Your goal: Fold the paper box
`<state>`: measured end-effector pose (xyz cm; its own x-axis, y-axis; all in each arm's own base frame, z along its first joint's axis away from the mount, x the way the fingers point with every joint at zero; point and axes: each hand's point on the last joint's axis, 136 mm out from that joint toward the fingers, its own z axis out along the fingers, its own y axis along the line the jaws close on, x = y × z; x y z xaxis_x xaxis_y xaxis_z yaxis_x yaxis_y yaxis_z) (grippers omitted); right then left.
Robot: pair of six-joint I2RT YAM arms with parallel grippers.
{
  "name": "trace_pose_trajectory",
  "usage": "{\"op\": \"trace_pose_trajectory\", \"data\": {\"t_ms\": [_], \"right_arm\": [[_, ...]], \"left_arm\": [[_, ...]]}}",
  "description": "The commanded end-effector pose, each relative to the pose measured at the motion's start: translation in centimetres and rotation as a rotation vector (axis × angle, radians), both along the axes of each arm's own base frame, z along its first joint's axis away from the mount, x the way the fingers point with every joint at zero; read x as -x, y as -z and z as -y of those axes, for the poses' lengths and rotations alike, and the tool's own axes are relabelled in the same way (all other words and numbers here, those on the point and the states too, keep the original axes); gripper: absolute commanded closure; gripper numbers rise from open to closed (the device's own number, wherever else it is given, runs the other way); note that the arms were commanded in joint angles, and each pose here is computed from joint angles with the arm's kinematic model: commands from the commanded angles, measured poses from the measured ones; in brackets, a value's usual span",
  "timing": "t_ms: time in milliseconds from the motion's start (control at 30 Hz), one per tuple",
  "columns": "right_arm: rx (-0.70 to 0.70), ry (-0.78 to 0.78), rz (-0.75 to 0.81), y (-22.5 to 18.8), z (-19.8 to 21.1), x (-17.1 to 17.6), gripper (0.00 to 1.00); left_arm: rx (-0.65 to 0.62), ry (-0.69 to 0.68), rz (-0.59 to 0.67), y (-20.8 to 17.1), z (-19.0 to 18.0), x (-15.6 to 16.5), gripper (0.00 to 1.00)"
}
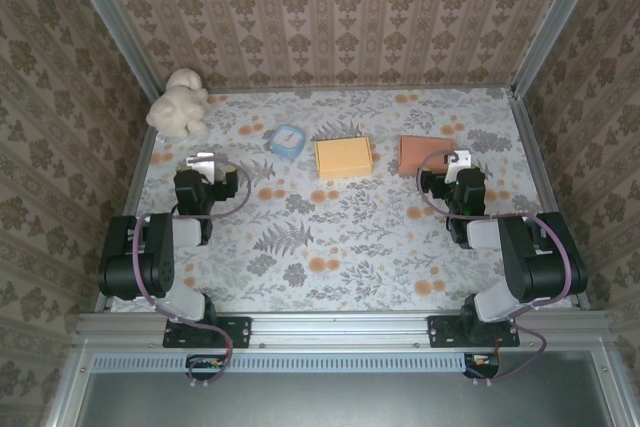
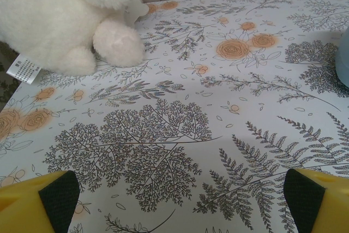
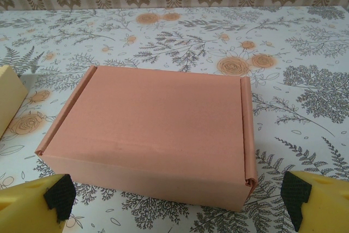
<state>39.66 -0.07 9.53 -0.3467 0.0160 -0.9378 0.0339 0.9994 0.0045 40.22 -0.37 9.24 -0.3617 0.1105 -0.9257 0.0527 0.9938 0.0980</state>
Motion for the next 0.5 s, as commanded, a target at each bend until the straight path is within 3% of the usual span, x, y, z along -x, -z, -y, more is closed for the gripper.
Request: {"op": "trace_pose_trajectory", "data": {"t_ms": [0,467], "right_arm": [[-0.004,0.022,0.004,-0.25,0.41,-0.33,0.00],[-0.003,0.021,0.003,-0.23,0.38,-0.33,0.00]], "left_arm": [[0.012,0.005,0.006,-0.22,0.30,0.17,0.00],[0.011,0.005,0.006,-0.21,0.31,0.17,0.00]]}}
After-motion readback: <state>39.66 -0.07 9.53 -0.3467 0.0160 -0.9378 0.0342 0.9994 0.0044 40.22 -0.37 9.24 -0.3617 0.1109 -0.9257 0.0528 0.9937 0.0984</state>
